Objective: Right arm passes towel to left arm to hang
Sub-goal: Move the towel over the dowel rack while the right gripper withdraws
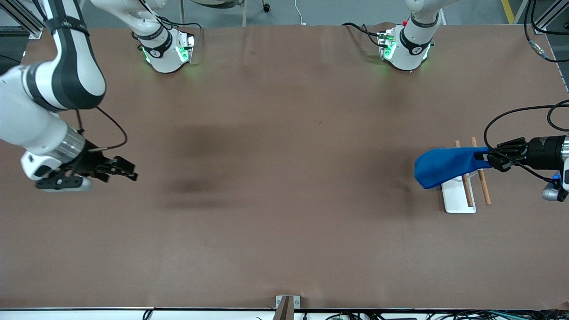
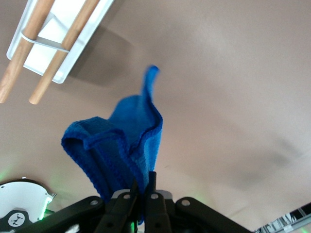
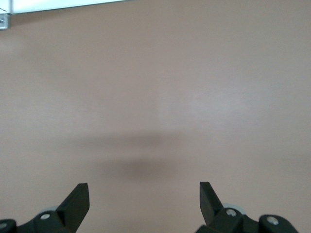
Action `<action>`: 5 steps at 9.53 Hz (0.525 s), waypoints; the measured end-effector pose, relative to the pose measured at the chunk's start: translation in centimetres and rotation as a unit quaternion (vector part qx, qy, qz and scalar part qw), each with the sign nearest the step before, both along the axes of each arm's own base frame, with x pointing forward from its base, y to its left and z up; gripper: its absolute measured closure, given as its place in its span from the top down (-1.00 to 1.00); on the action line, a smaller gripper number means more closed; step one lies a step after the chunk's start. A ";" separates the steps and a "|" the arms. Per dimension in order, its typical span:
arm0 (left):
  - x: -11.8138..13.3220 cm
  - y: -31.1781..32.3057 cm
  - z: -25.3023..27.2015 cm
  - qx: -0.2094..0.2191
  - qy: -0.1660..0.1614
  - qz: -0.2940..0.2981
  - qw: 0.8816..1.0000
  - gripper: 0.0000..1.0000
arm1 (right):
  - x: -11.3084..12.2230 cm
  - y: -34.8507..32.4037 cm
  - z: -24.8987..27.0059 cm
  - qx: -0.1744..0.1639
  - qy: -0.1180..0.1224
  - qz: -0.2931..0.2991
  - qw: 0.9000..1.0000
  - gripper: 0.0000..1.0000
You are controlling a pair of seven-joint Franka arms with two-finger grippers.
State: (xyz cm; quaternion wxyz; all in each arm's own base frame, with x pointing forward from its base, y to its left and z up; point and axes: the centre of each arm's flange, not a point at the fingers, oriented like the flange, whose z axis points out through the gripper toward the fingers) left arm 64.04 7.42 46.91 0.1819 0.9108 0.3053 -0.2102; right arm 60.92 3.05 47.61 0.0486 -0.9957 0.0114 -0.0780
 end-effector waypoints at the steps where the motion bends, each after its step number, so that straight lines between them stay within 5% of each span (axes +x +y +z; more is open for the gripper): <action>1: 0.0 0.5 -0.3 0.024 0.003 -0.001 1.000 -0.93 | -0.9 -0.2 2.5 -0.023 -0.001 0.003 1.000 1.00; 5: 0.0 3.2 -2.4 0.129 0.008 -0.051 0.990 -0.93 | -4.7 -6.2 15.0 -0.039 0.004 -0.046 0.998 1.00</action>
